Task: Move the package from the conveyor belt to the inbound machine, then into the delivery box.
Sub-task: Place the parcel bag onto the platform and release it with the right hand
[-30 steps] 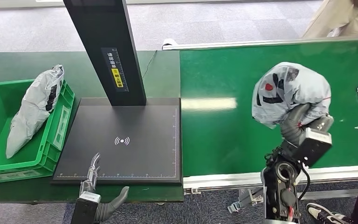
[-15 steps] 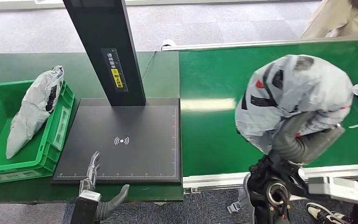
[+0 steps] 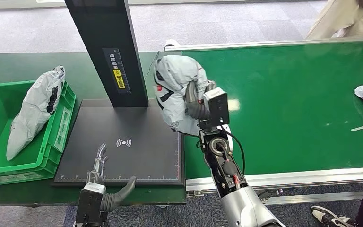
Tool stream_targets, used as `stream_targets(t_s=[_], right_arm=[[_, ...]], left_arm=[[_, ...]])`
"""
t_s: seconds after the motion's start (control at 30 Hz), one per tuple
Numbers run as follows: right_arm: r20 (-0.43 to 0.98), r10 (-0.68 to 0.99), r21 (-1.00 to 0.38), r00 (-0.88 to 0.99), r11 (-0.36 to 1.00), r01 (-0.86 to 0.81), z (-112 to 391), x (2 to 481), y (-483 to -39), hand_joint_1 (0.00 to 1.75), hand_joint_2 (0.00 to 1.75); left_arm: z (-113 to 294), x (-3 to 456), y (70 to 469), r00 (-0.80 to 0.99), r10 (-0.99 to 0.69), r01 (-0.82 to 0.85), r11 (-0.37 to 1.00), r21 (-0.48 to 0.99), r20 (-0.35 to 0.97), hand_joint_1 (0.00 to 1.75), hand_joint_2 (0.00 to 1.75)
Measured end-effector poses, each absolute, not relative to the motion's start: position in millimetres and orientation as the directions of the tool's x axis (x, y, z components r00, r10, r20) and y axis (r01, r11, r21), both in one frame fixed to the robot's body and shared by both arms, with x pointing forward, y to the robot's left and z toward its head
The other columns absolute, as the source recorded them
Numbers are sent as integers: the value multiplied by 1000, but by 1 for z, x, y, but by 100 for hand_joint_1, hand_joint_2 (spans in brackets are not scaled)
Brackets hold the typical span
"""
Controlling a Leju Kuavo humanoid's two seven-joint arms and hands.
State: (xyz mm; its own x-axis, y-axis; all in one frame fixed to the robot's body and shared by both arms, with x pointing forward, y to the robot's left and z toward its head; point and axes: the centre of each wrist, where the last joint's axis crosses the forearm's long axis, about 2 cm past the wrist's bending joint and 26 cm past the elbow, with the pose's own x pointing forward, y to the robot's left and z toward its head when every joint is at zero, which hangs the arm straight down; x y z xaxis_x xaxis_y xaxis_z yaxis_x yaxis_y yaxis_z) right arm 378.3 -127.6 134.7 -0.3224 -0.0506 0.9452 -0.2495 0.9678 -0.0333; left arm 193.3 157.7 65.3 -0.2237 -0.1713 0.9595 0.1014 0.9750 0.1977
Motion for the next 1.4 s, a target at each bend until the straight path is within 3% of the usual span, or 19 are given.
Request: stream_targets(t_s=[0.4, 0.53, 0.57, 0.73, 1.13, 1.4], right_arm=[[995, 31, -70, -93, 889, -452, 127, 378, -97, 175, 175], [999, 50, -34, 13, 826, -562, 125, 364, -72, 6, 175], [998, 55, -32, 21, 810, -585, 125, 360, -66, 0, 175], [998, -4, -38, -69, 792, -609, 121, 348, -49, 0, 175], [968, -53, -113, -243, 777, -620, 103, 332, -54, 0, 175], [953, -152, -15, -263, 842, -539, 81, 295, -70, 0, 175]], left_arm=[[64, 201, 155, -226, -173, 115, 972, 203, 959, 0, 175], [67, 208, 152, -235, -170, 127, 971, 203, 957, 0, 175], [68, 210, 152, -237, -172, 123, 971, 205, 956, 0, 175], [70, 211, 158, -251, -194, -5, 980, 199, 948, 0, 175], [80, 198, 176, -312, -255, -305, 939, 158, 915, 0, 175], [89, 187, 184, -323, -334, -442, 881, 171, 886, 0, 175]])
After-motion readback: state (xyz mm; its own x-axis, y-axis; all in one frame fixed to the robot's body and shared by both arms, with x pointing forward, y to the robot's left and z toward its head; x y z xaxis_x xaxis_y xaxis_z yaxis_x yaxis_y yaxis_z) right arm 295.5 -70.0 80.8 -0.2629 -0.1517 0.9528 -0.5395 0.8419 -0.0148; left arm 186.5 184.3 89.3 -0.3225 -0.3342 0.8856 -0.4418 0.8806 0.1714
